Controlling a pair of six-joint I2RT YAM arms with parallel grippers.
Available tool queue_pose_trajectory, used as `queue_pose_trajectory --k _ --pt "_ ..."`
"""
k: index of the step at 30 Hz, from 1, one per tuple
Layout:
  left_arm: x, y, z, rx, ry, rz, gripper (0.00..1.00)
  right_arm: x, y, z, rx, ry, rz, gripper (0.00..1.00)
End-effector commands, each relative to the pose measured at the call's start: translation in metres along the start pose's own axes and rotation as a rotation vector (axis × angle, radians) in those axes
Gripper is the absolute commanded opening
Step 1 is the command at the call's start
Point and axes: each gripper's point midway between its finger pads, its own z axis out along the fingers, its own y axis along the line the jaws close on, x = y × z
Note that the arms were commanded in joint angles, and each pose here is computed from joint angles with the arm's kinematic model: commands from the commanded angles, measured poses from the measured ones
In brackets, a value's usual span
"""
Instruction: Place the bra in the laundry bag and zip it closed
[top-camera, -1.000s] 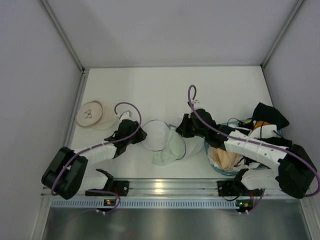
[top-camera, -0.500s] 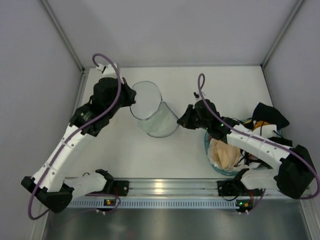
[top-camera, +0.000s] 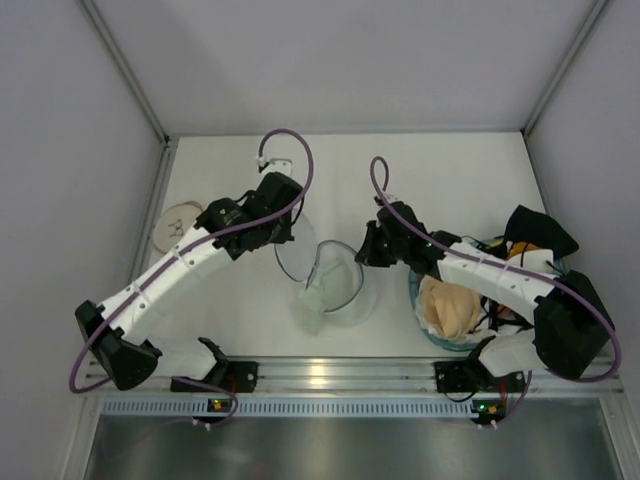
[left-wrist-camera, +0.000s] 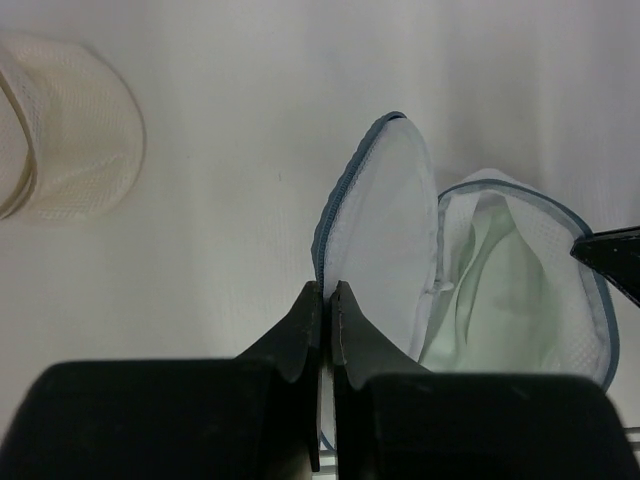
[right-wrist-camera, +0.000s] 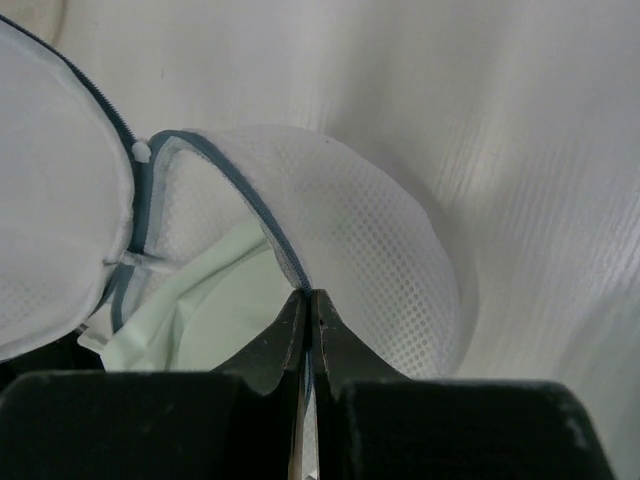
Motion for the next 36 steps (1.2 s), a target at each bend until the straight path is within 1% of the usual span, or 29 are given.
queue_pose_trajectory --k 1,3,4,5,6,7,8,9,11,12,13,14,15,16,17,18,19,20,21,22,24,25,27,29,30,31,32,35,36 --pt "-0.016 0.009 -0.025 0.009 -0.093 -0.121 0.00 -0.035 0.012 -0.009 -0.012 -0.068 -0.089 0.00" --pt "-0.022 0.007 -0.031 0.042 -0.128 -0.170 0.00 -0.041 0.009 -0.012 0.004 -0.057 -0.111 0.08" --pt "-0.025 0.007 -0.033 0.044 -0.141 -0.211 0.00 -0.052 0.017 -0.017 -0.014 -0.075 -0.159 0.14" --pt "-0.026 0.006 -0.034 0.048 -0.151 -0.231 0.00 -0.057 0.020 -0.021 -0.013 -0.081 -0.175 0.31" --pt "-0.033 0.006 -0.039 0.065 -0.183 -0.261 0.00 -0.061 0.026 -0.030 -0.034 -0.093 -0.185 0.41" --pt "-0.032 0.005 -0.039 0.069 -0.190 -0.287 0.00 -0.068 0.033 -0.039 -0.047 -0.111 -0.200 0.49" --pt "-0.034 0.006 -0.041 0.072 -0.202 -0.307 0.00 -0.071 0.035 -0.046 -0.055 -0.125 -0.196 0.59" --pt "-0.037 0.005 -0.042 0.079 -0.220 -0.328 0.00 -0.077 0.046 -0.066 -0.101 -0.165 -0.195 0.63" --pt "-0.035 0.006 -0.041 0.078 -0.238 -0.376 0.00 -0.073 0.055 -0.082 -0.156 -0.197 -0.167 0.70" --pt "-0.037 0.004 -0.040 0.086 -0.249 -0.397 0.00 -0.063 0.059 -0.095 -0.209 -0.204 -0.150 0.72" --pt "-0.038 0.003 -0.038 0.088 -0.258 -0.438 0.00 -0.058 0.065 -0.100 -0.245 -0.211 -0.139 0.74" --pt "-0.034 0.004 -0.035 0.084 -0.256 -0.450 0.00 -0.048 0.077 -0.105 -0.298 -0.212 -0.144 0.77" --pt "-0.033 0.004 -0.034 0.080 -0.256 -0.472 0.00 -0.043 0.081 -0.110 -0.313 -0.230 -0.140 0.78" --pt "-0.035 0.002 -0.033 0.090 -0.262 -0.488 0.00 -0.028 0.078 -0.102 -0.299 -0.205 -0.123 0.79" --pt "-0.034 0.003 -0.031 0.077 -0.262 -0.493 0.00 -0.007 0.093 -0.102 -0.330 -0.175 -0.148 0.81" --pt "-0.034 0.005 -0.030 0.070 -0.266 -0.513 0.00 0.006 0.091 -0.090 -0.295 -0.156 -0.129 0.81" --pt "-0.034 0.007 -0.029 0.057 -0.274 -0.521 0.00 0.028 0.103 -0.087 -0.317 -0.114 -0.146 0.81" --pt "-0.035 0.016 -0.029 0.020 -0.300 -0.530 0.00 0.037 0.109 -0.083 -0.319 -0.103 -0.150 0.80" --pt "-0.032 0.020 -0.027 -0.002 -0.307 -0.531 0.00 0.042 0.107 -0.071 -0.263 -0.113 -0.139 0.80" --pt "-0.032 0.024 -0.027 -0.017 -0.317 -0.538 0.00 0.060 0.119 -0.073 -0.270 -0.093 -0.174 0.80" --pt "-0.033 0.034 -0.030 -0.051 -0.349 -0.545 0.00 0.067 0.127 -0.068 -0.209 -0.109 -0.193 0.81" --pt "-0.033 0.037 -0.030 -0.059 -0.356 -0.547 0.00 0.083 0.138 -0.070 -0.224 -0.088 -0.221 0.82" --pt "-0.033 0.040 -0.034 -0.058 -0.369 -0.556 0.00 0.094 0.147 -0.065 -0.211 -0.076 -0.249 0.83" --pt "-0.033 0.041 -0.038 -0.043 -0.372 -0.564 0.00 0.101 0.145 -0.054 -0.183 -0.074 -0.263 0.83" --pt "-0.033 0.041 -0.039 -0.039 -0.373 -0.567 0.00 0.102 0.142 -0.049 -0.175 -0.083 -0.269 0.83" --pt "-0.031 0.041 -0.038 -0.041 -0.370 -0.569 0.00 0.100 0.150 -0.048 -0.204 -0.102 -0.257 0.83" --pt "-0.031 0.043 -0.040 -0.036 -0.375 -0.576 0.00 0.103 0.147 -0.042 -0.189 -0.098 -0.262 0.83" --pt "-0.030 0.042 -0.043 -0.018 -0.374 -0.608 0.00 0.094 0.144 -0.033 -0.148 -0.161 -0.267 0.83" --pt "-0.031 0.042 -0.044 -0.011 -0.379 -0.626 0.00 0.094 0.134 -0.024 -0.111 -0.188 -0.272 0.83"
